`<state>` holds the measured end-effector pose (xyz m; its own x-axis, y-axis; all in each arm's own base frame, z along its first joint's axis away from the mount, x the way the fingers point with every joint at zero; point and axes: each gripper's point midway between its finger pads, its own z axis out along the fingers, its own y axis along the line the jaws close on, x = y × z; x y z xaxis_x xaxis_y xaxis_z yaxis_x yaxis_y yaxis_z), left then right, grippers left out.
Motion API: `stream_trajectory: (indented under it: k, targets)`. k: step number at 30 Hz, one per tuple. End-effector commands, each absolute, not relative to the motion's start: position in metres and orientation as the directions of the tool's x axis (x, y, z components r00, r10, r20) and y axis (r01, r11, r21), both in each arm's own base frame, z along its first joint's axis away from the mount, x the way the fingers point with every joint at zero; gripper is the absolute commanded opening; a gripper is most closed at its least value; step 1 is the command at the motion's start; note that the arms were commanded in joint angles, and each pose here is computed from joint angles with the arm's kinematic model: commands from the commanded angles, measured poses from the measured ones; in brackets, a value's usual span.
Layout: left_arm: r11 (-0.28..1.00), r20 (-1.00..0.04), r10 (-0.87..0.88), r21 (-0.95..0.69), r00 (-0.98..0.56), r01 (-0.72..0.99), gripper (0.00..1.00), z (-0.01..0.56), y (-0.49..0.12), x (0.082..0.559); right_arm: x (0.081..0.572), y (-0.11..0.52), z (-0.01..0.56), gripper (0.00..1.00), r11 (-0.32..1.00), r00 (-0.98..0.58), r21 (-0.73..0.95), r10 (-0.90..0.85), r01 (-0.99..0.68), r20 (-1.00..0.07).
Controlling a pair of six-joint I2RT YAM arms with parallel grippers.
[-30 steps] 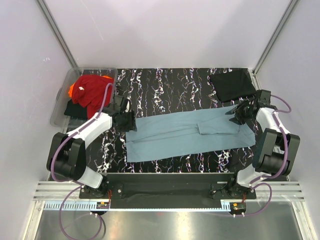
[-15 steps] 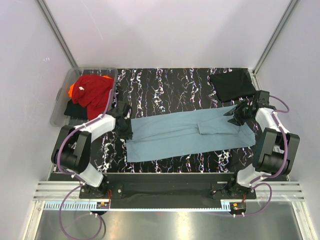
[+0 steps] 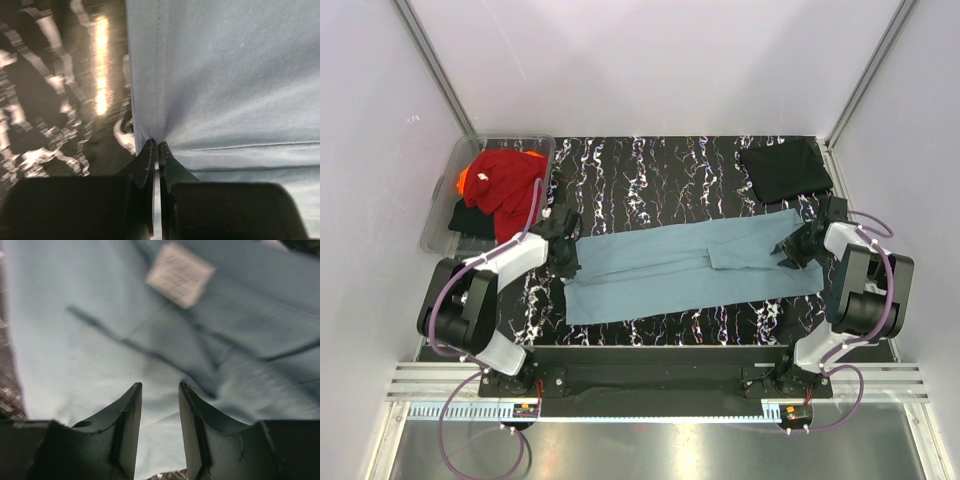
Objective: Fold and stack the t-shirts
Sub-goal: Fold the tshirt
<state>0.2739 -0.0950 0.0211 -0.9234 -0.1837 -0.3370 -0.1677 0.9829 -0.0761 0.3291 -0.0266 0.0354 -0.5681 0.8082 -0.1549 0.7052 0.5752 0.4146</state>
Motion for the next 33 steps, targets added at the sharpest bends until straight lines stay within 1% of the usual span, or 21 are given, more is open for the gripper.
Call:
stream_trajectory:
  k: [1, 3, 5, 8, 9, 10, 12, 13, 14, 15, 17, 18, 19, 22, 24, 25, 27, 28, 30, 33]
  targets:
    - [0.972, -0.432, -0.204, 0.019, -0.879, -0.235, 0.01, 0.034, -0.068, 0.277, 0.326, -0.041, 0.016, 0.42, 0.571, -0.531, 0.348, 0.82, 0.743, -0.212]
    - [0.967, -0.439, -0.212, 0.035, -0.873, -0.252, 0.01, 0.033, -0.063, 0.275, 0.324, -0.038, 0.012, 0.42, 0.576, -0.537, 0.352, 0.817, 0.738, -0.209]
    - [0.969, -0.425, -0.218, 0.014, -0.879, -0.247, 0.01, 0.032, -0.067, 0.273, 0.323, -0.037, 0.015, 0.41, 0.59, -0.549, 0.355, 0.807, 0.726, -0.218]
    - [0.969, -0.412, -0.226, -0.001, -0.883, -0.247, 0.13, 0.03, -0.07, 0.267, 0.324, -0.041, 0.018, 0.41, 0.601, -0.549, 0.343, 0.799, 0.722, -0.244]
    - [0.967, -0.411, -0.229, 0.007, -0.883, -0.254, 0.2, 0.029, -0.067, 0.263, 0.324, -0.041, 0.018, 0.41, 0.603, -0.552, 0.341, 0.797, 0.721, -0.243]
    - [0.966, -0.417, -0.231, 0.006, -0.879, -0.257, 0.24, 0.03, -0.066, 0.263, 0.326, -0.041, 0.019, 0.41, 0.607, -0.556, 0.345, 0.794, 0.716, -0.244]
    - [0.963, -0.436, -0.239, 0.007, -0.867, -0.269, 0.29, 0.041, -0.063, 0.261, 0.329, -0.035, 0.017, 0.42, 0.625, -0.583, 0.356, 0.78, 0.695, -0.23]
    - [0.962, -0.452, -0.241, 0.005, -0.859, -0.272, 0.29, 0.048, -0.062, 0.263, 0.333, -0.035, 0.017, 0.41, 0.642, -0.6, 0.361, 0.764, 0.676, -0.236]
    - [0.963, -0.501, -0.243, -0.025, -0.83, -0.267, 0.3, 0.068, -0.064, 0.272, 0.333, -0.031, 0.01, 0.42, 0.649, -0.617, 0.354, 0.757, 0.673, -0.215]
    - [0.966, -0.525, -0.238, -0.043, -0.817, -0.254, 0.31, 0.08, -0.067, 0.277, 0.334, -0.028, 0.008, 0.42, 0.653, -0.628, 0.361, 0.752, 0.666, -0.203]
    - [0.975, -0.593, -0.22, -0.101, -0.775, -0.2, 0.33, 0.116, -0.08, 0.295, 0.329, -0.029, 0.002, 0.42, 0.65, -0.626, 0.344, 0.755, 0.677, -0.194]
    - [0.977, -0.595, -0.211, -0.141, -0.776, -0.158, 0.35, 0.125, -0.091, 0.299, 0.329, -0.032, 0.001, 0.42, 0.649, -0.617, 0.333, 0.758, 0.684, -0.21]
    - [0.978, -0.594, -0.2, -0.165, -0.779, -0.126, 0.37, 0.131, -0.099, 0.303, 0.327, -0.033, 0.0, 0.42, 0.646, -0.612, 0.328, 0.762, 0.689, -0.213]
    - [0.959, -0.559, -0.192, -0.281, -0.806, -0.034, 0.37, 0.144, -0.135, 0.317, 0.328, -0.034, 0.004, 0.42, 0.645, -0.605, 0.331, 0.763, 0.689, -0.228]
    - [0.938, -0.531, -0.158, -0.343, -0.833, 0.041, 0.38, 0.14, -0.162, 0.324, 0.331, -0.033, 0.012, 0.42, 0.644, -0.6, 0.352, 0.763, 0.679, -0.24]
    - [0.936, -0.499, -0.146, -0.35, -0.854, 0.045, 0.37, 0.128, -0.169, 0.326, 0.332, -0.032, 0.015, 0.42, 0.646, -0.6, 0.361, 0.761, 0.672, -0.246]
    - [0.922, -0.475, -0.129, -0.381, -0.87, 0.071, 0.37, 0.125, -0.183, 0.331, 0.336, -0.029, 0.026, 0.43, 0.65, -0.601, 0.394, 0.756, 0.649, -0.257]
    - [0.925, -0.46, -0.112, -0.373, -0.881, 0.076, 0.37, 0.117, -0.187, 0.334, 0.336, -0.027, 0.029, 0.45, 0.666, -0.617, 0.404, 0.741, 0.628, -0.263]
    - [0.943, -0.461, -0.098, -0.326, -0.882, 0.065, 0.38, 0.106, -0.182, 0.336, 0.339, -0.021, 0.032, 0.45, 0.678, -0.639, 0.427, 0.726, 0.598, -0.256]
    - [0.97, -0.432, -0.109, -0.244, -0.895, 0.0, 0.38, 0.081, -0.166, 0.333, 0.333, -0.024, 0.027, 0.45, 0.685, -0.647, 0.397, 0.721, 0.611, -0.248]
